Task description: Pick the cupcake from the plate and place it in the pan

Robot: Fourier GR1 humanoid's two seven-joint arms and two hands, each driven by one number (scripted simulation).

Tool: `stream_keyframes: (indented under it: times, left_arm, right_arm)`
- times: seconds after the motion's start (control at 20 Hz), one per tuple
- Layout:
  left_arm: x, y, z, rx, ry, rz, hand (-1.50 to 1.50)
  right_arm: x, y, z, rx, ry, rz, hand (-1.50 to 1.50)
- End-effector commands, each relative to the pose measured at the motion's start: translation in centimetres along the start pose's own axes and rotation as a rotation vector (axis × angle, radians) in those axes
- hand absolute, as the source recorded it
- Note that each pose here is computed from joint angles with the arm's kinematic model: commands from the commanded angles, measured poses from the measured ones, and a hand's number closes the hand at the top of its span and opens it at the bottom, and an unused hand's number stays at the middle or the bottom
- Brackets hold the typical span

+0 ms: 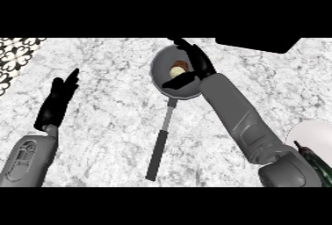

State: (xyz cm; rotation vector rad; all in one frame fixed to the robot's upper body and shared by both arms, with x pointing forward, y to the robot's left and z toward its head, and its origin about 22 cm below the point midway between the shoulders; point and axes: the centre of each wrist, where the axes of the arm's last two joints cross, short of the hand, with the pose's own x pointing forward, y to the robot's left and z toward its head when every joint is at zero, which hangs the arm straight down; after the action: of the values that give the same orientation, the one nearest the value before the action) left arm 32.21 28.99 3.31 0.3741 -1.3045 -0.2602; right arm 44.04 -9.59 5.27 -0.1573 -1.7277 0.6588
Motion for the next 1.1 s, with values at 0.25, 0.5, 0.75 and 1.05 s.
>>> stream_keyframes:
  times: [0.25, 0.5, 0.75, 1.05]
  left_arm:
    - [-1.3, 2.1, 0.2, 0.052, 0.044, 0.005, 0.00]
    - [-2.8, 3.1, 1.0, 0.104, 0.080, 0.017, 0.00]
    - [-3.0, 2.8, 1.5, 0.109, 0.077, 0.029, 0.00]
    - [-3.2, 2.3, 1.7, 0.112, 0.075, 0.040, 0.00]
  right_arm:
    - [0.5, -0.2, -0.4, -0.168, 0.015, -0.139, -1.50]
    - [0.1, -3.9, -0.5, -0.241, 0.033, -0.151, -1.50]
    - [-1.9, -10.4, 0.8, -0.267, 0.009, -0.197, -1.50]
    - [-3.5, -18.4, 3.4, -0.231, 0.010, -0.221, -1.50]
